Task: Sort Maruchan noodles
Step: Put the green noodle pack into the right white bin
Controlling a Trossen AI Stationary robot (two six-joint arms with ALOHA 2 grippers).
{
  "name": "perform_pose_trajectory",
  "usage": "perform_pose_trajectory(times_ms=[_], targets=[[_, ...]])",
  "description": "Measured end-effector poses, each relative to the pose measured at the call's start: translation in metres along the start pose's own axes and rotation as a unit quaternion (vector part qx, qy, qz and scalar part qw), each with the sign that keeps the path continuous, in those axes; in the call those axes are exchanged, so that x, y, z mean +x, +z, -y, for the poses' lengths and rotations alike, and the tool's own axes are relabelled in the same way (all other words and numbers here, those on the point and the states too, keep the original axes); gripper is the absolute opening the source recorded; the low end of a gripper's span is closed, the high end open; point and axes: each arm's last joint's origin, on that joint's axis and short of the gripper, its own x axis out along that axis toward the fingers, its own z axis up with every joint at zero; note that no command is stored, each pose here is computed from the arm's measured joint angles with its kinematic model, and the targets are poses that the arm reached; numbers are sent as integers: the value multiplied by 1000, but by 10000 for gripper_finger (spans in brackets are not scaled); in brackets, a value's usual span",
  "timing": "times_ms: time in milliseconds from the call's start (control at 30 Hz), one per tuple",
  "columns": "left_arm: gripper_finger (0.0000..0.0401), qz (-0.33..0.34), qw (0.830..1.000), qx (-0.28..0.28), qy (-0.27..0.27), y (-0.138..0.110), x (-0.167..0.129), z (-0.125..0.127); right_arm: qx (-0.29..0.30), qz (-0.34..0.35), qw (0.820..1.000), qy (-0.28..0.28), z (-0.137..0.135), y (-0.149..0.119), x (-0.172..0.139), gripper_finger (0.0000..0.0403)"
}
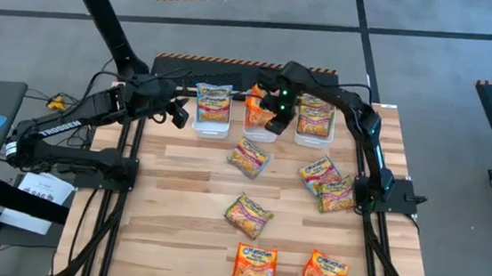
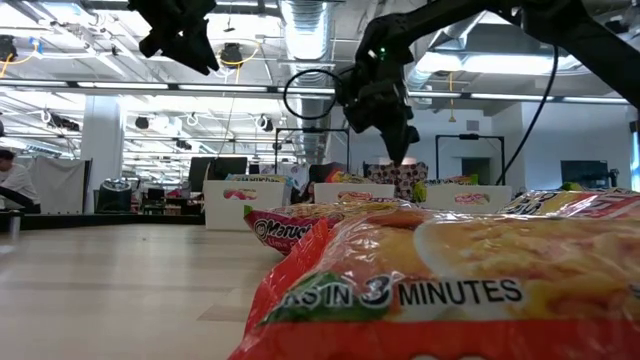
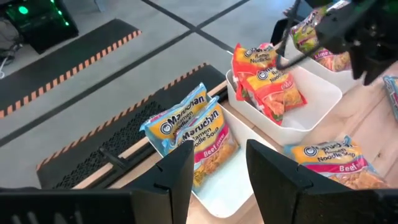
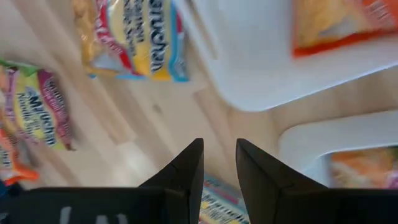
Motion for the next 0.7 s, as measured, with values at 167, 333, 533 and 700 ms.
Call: perform_pose_trajectory(times_ms=[167,333,533,700], targets=[[137,-14,1000,6,-10,-3,0,0,8,1,1000,-1,-27,-7,-6,119],[137,-29,998,21,-43,-5,0,2,-11,30,999,-8,-61,-25,-26,119],[137,-29,995,35,-94,-4,-1,5,14,82,996,-30,-86,-53,-56,119],[137,-35,990,33,-131,-5,-1,7,45,155,986,-50,-106,-88,-89,119]])
